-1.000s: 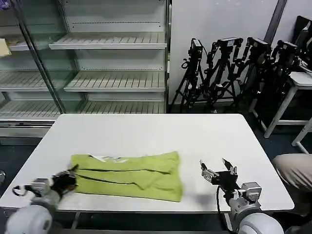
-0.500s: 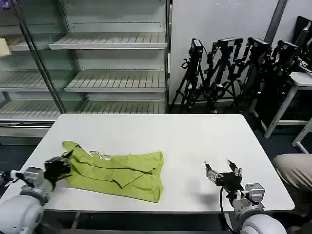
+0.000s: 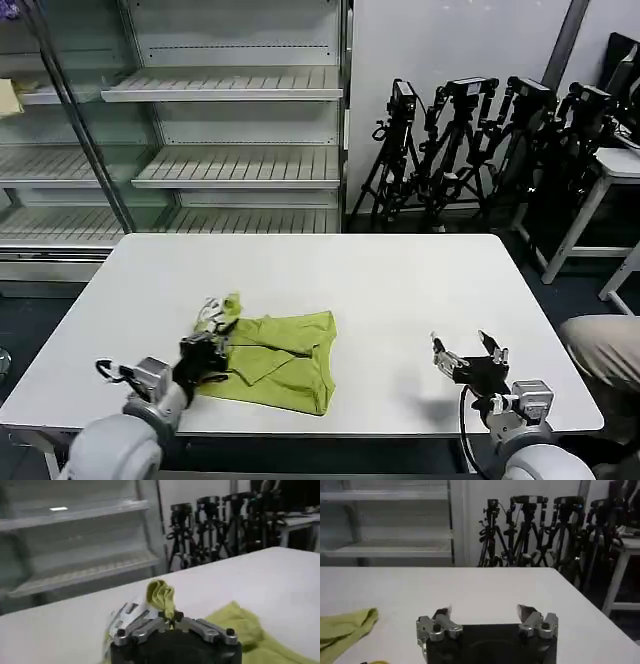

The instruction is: Fold and organize the clothes.

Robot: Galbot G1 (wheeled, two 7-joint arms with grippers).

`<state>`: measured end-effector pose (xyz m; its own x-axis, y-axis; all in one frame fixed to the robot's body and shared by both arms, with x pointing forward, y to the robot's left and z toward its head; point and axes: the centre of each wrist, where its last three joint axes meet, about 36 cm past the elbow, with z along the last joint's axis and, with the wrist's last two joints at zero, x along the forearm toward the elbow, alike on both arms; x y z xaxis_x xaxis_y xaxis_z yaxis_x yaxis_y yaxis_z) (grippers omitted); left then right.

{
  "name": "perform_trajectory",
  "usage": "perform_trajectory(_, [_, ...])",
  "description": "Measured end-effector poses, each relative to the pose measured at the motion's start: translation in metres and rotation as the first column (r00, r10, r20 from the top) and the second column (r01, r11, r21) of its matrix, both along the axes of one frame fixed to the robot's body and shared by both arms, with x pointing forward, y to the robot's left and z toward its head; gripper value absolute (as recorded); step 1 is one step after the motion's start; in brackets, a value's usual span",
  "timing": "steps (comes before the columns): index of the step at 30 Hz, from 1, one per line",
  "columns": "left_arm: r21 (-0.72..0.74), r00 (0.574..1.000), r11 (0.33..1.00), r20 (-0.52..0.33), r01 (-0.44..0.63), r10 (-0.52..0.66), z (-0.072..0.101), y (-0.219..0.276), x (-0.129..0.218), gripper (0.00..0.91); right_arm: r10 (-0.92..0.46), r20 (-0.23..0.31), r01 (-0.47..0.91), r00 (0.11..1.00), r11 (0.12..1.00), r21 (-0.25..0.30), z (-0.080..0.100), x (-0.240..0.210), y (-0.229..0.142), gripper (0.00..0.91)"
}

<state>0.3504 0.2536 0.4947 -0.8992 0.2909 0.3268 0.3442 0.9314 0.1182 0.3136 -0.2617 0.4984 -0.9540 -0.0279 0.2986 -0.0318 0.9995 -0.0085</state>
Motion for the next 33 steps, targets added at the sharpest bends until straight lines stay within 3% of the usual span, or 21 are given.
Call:
perform_trajectory(16, [-0.096, 0.994, 0.991, -0.048, 0.096, -0.101, -0.017, -0.051, 0.009, 0.020, -0.012, -0.002, 0.011, 1.000, 1.000, -0.019, -0.003, 0.006, -0.005, 0.907])
perform_trajectory(29, [-0.131, 0.993, 0.988, -0.069, 0.084, -0.094, -0.026, -0.066, 0.021, 0.020, -0.015, -0.008, 0.015, 1.000, 1.000, -0.026, -0.007, 0.011, -0.009, 0.907])
perform_trajectory(30, [-0.133, 0.993, 0.988, -0.071, 0.080, -0.090, -0.027, -0.067, 0.023, 0.081, -0.016, -0.008, 0.016, 1.000, 1.000, -0.026, -0.007, 0.011, -0.009, 0.907])
perform_trajectory(31, [-0.136, 0.994, 0.988, -0.073, 0.075, -0.086, -0.027, -0.068, 0.024, 0.907, -0.016, -0.008, 0.015, 1.000, 1.000, -0.026, -0.007, 0.011, -0.009, 0.907])
perform_trajectory(33, [-0.142, 0.994, 0.987, -0.073, 0.072, -0.083, -0.027, -0.070, 0.026, 0.907, -0.016, -0.007, 0.016, 1.000, 0.999, -0.028, -0.007, 0.012, -0.010, 0.907])
